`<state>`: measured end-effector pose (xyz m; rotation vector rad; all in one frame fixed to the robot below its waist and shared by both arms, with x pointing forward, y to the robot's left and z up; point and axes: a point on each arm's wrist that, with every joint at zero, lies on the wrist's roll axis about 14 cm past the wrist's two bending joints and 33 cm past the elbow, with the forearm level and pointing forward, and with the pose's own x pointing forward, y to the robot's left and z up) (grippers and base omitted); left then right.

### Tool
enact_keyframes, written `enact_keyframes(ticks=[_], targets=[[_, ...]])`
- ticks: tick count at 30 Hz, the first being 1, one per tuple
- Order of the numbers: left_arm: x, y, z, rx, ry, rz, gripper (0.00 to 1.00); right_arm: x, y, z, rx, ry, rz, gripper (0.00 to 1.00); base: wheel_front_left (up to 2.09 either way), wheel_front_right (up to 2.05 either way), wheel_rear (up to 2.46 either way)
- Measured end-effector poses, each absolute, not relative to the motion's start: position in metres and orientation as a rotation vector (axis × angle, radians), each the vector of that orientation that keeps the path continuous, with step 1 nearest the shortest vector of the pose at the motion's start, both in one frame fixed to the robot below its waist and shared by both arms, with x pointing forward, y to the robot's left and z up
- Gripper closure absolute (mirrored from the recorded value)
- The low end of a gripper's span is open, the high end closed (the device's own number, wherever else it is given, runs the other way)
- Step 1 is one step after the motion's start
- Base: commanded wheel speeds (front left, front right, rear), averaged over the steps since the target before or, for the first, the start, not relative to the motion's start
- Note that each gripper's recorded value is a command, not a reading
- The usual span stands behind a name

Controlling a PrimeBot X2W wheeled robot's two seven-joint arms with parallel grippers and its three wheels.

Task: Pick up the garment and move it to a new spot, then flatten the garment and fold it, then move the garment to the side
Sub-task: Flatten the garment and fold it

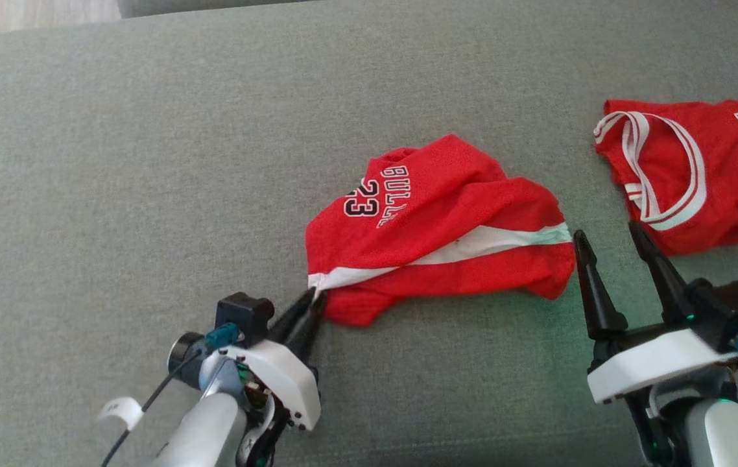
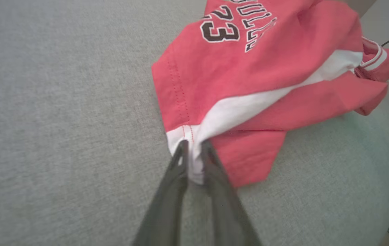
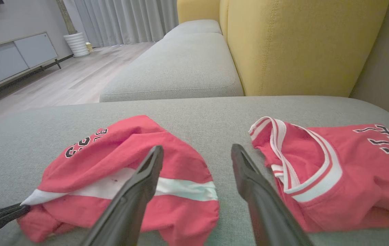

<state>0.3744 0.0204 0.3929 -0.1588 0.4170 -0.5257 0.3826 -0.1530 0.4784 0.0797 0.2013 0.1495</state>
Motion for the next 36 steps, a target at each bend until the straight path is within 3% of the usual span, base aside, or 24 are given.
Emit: enact_keyframes(ticks=[1,13,26,27,29,36], targets=[[0.374,0.019,0.391,-0.165,0.419,-0.526,1.00,0.382,-0.155,0.477,0.080,0.206,0.143,0.00,0.00,0.00,0.00],[0.381,0.020,0.387,-0.160,0.399,-0.526,1.00,0.384,-0.189,0.454,0.092,0.272,0.042,0.00,0.00,0.00,0.00],[0.388,0.027,0.391,-0.165,0.363,-0.505,1.00,0.400,-0.151,0.375,0.095,0.575,0.182,0.00,0.00,0.00,0.00],[0.388,0.028,0.391,-0.170,0.359,-0.500,1.00,0.400,-0.149,0.371,0.099,0.588,0.187,0.51,0.00,0.00,0.00],[0.389,0.030,0.390,-0.172,0.359,-0.492,1.00,0.402,-0.144,0.367,0.115,0.594,0.198,1.00,0.00,0.00,0.00],[0.403,0.036,0.414,-0.160,0.255,-0.462,1.00,0.419,-0.142,0.390,0.120,0.475,0.210,1.00,0.00,0.00,0.00]])
